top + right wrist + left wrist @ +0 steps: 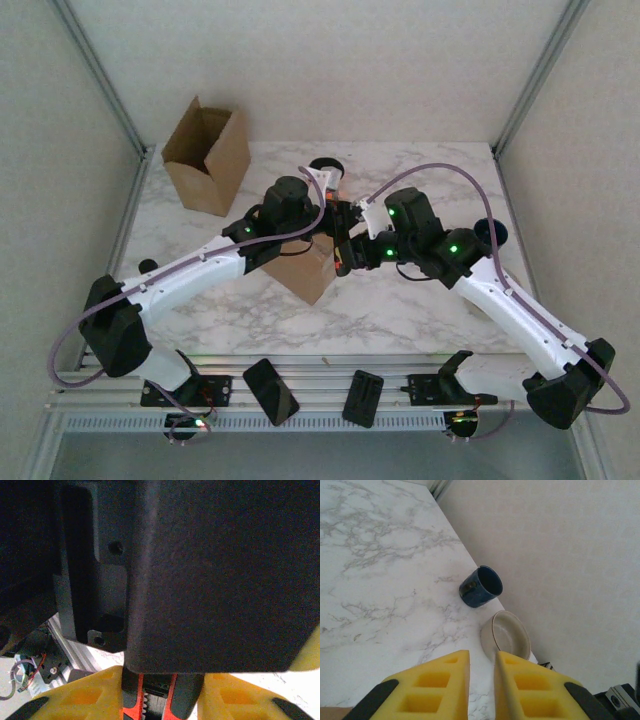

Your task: Unpack the express box

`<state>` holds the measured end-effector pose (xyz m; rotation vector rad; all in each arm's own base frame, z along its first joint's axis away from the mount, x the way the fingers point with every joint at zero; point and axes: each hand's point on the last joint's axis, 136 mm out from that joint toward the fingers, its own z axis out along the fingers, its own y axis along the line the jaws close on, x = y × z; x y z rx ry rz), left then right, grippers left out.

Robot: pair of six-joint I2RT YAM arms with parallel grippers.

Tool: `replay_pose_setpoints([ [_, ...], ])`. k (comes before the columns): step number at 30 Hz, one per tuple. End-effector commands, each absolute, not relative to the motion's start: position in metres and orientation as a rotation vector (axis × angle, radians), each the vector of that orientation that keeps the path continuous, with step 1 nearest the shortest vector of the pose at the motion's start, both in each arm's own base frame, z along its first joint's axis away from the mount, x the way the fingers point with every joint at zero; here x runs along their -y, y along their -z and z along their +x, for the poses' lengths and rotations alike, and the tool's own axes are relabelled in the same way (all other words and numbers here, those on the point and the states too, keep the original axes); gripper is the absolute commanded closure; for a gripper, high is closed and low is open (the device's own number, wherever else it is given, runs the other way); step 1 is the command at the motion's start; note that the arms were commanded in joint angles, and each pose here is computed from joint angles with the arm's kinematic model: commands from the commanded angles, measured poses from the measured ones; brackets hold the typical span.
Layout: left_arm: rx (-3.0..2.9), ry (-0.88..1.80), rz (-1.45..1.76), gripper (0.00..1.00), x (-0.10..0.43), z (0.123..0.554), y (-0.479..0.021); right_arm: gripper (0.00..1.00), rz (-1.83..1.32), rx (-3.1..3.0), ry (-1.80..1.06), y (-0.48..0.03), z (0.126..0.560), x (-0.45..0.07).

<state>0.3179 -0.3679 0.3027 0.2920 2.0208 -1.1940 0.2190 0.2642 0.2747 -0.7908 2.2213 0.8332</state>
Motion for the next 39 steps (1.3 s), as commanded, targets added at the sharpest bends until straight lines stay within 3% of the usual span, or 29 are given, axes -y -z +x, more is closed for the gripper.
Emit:
replay_pose_setpoints([
  [1, -1.973, 1.143, 0.248, 1.00, 0.353, 0.326, -0.316, 0.55, -0.819, -2.143, -0.890, -0.292, 0.214, -0.268],
  [5, -1.939, 1.165, 0.240, 1.00, 0.348, 0.324, -0.329, 0.22, -0.796, -2.108, -0.940, -0.302, 0.214, -0.263],
  [8, -1.894, 1.201, 0.249, 1.00, 0.344, 0.324, -0.346, 0.10, -0.765, -2.055, -1.025, -0.314, 0.214, -0.252],
  [12, -1.802, 1.270, 0.292, 1.00, 0.341, 0.320, -0.381, 0.03, -0.729, -1.906, -1.283, -0.342, 0.211, -0.241],
  [21, -1.508, 1.522, 0.401, 1.00, 0.348, 0.291, -0.469, 0.02, -0.738, -1.598, -1.570, -0.393, 0.220, -0.253],
  [28, -1.463, 1.586, 0.362, 1.00, 0.353, 0.296, -0.477, 0.13, -0.744, -1.461, -1.681, -0.414, 0.223, -0.272],
  [36, -1.465, 1.578, 0.345, 1.00, 0.353, 0.298, -0.475, 0.49, -0.723, -1.438, -1.693, -0.418, 0.230, -0.287],
  [39, -1.470, 1.569, 0.348, 1.00, 0.353, 0.298, -0.474, 0.74, -0.692, -1.434, -1.688, -0.420, 0.233, -0.287],
])
